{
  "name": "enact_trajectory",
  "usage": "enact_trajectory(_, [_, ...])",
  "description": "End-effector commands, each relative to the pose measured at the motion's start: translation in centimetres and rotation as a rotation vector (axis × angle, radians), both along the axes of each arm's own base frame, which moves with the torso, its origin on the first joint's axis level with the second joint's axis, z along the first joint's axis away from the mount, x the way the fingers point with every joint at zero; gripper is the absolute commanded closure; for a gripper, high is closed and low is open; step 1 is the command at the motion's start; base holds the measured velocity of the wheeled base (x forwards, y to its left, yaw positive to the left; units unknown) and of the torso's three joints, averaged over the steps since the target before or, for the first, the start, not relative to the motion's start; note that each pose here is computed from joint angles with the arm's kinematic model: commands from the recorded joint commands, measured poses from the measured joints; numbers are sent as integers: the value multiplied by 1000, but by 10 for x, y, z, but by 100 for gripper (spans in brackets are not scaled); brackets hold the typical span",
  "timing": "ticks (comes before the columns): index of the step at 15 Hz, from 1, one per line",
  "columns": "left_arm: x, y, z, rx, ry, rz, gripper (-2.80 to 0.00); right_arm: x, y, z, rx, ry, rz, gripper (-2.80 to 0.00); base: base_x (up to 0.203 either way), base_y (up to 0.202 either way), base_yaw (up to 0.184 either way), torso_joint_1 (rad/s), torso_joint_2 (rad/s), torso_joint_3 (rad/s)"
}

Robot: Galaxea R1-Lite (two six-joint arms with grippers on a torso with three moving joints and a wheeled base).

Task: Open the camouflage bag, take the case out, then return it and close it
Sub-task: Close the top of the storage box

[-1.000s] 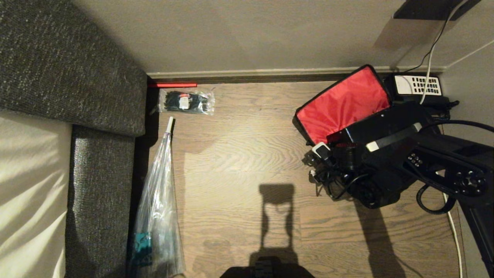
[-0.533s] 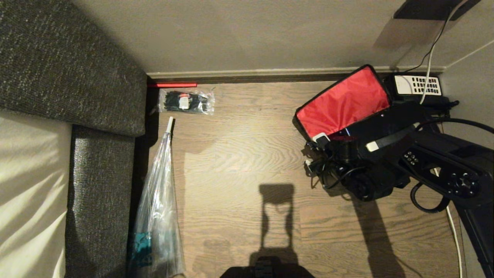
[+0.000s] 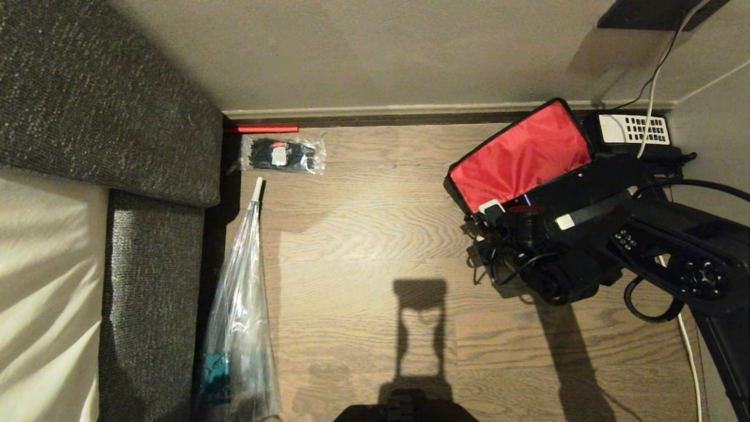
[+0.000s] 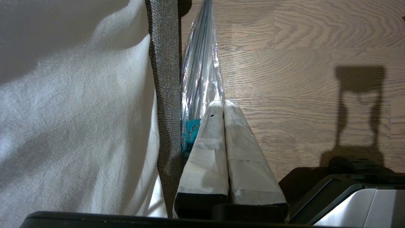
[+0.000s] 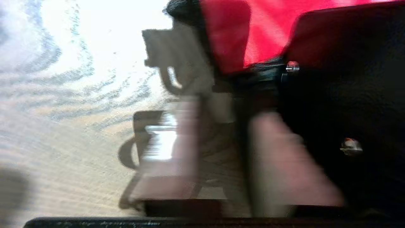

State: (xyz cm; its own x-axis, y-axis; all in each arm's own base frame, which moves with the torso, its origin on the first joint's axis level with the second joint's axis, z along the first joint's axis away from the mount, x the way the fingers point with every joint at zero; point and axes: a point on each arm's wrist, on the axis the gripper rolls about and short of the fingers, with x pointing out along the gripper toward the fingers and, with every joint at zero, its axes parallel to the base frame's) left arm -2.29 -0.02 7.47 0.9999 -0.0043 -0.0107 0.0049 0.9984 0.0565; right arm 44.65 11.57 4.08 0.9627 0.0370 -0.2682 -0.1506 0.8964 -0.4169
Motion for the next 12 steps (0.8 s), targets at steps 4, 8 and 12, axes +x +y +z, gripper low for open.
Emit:
enact_trajectory(4, [0,0,0,0,-2,1,0,-4,-1,14,17,-56,27,0,0,0,0,0,0,0])
enact_trajectory(8, [0,0,0,0,-2,1,0,-13,-6,34,30,-91,32,0,0,0,0,0,0,0])
enact_trajectory(12, [0,0,0,0,-2,1,0,-32,-11,59,47,-97,64,0,0,0,0,0,0,0])
